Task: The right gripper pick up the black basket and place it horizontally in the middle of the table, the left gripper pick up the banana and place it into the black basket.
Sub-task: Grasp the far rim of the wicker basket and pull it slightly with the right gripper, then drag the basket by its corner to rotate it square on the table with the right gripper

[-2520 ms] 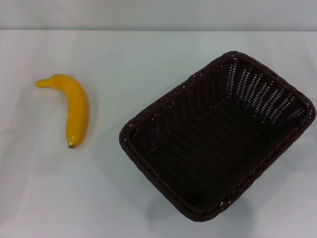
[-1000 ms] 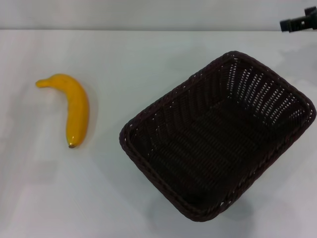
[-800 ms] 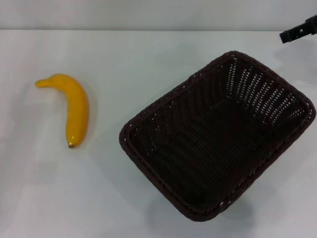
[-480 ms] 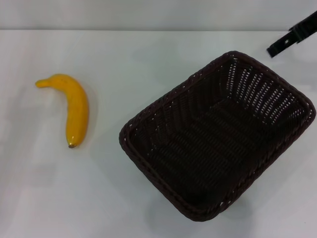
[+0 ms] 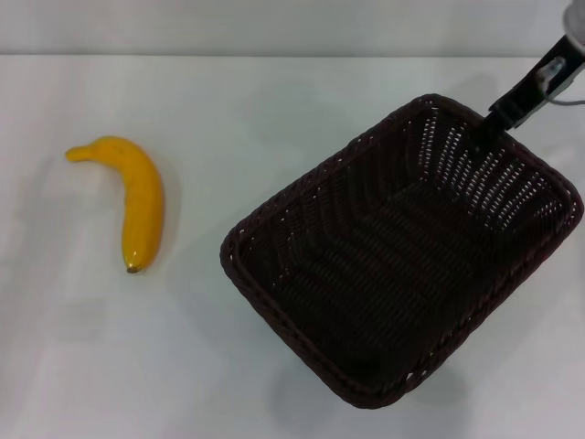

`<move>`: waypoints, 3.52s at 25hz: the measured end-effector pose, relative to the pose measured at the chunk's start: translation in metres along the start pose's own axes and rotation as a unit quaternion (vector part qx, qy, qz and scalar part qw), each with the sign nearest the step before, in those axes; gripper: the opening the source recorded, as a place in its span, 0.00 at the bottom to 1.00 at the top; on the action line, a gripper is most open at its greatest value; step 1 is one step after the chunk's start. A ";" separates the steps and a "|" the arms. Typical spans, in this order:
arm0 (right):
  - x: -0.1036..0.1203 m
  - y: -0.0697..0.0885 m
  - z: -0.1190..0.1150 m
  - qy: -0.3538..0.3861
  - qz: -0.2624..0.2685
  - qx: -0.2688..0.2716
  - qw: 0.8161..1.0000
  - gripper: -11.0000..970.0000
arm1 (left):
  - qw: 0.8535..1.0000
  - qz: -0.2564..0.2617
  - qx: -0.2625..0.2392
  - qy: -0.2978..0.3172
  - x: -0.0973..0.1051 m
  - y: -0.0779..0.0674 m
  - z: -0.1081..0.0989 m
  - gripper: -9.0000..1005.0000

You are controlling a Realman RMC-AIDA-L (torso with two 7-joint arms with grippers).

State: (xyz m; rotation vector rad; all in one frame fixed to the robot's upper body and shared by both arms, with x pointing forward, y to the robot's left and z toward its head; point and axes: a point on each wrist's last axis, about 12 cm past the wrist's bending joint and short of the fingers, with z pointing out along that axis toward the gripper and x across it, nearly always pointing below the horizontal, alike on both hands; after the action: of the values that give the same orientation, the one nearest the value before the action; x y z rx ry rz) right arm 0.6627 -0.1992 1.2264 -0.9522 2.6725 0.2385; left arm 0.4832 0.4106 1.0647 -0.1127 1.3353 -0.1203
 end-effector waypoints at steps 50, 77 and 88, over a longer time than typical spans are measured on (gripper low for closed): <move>-0.015 0.027 0.010 0.060 0.267 0.015 0.962 0.20 | 0.993 0.097 -0.034 -0.051 -0.015 0.006 0.013 0.86; 0.014 0.022 0.026 0.066 0.340 0.026 0.938 0.15 | 0.988 0.137 -0.051 -0.048 -0.023 0.002 0.067 0.86; 0.023 0.020 0.011 0.076 0.349 0.020 0.934 0.18 | 0.989 0.135 -0.046 -0.043 -0.020 -0.001 0.066 0.86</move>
State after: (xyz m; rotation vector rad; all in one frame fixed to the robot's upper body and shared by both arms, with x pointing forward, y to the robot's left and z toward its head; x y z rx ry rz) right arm 0.6358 -0.1943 1.2093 0.0359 3.0413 0.2610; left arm 0.5424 0.4138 1.0991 -0.0143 1.2571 0.1750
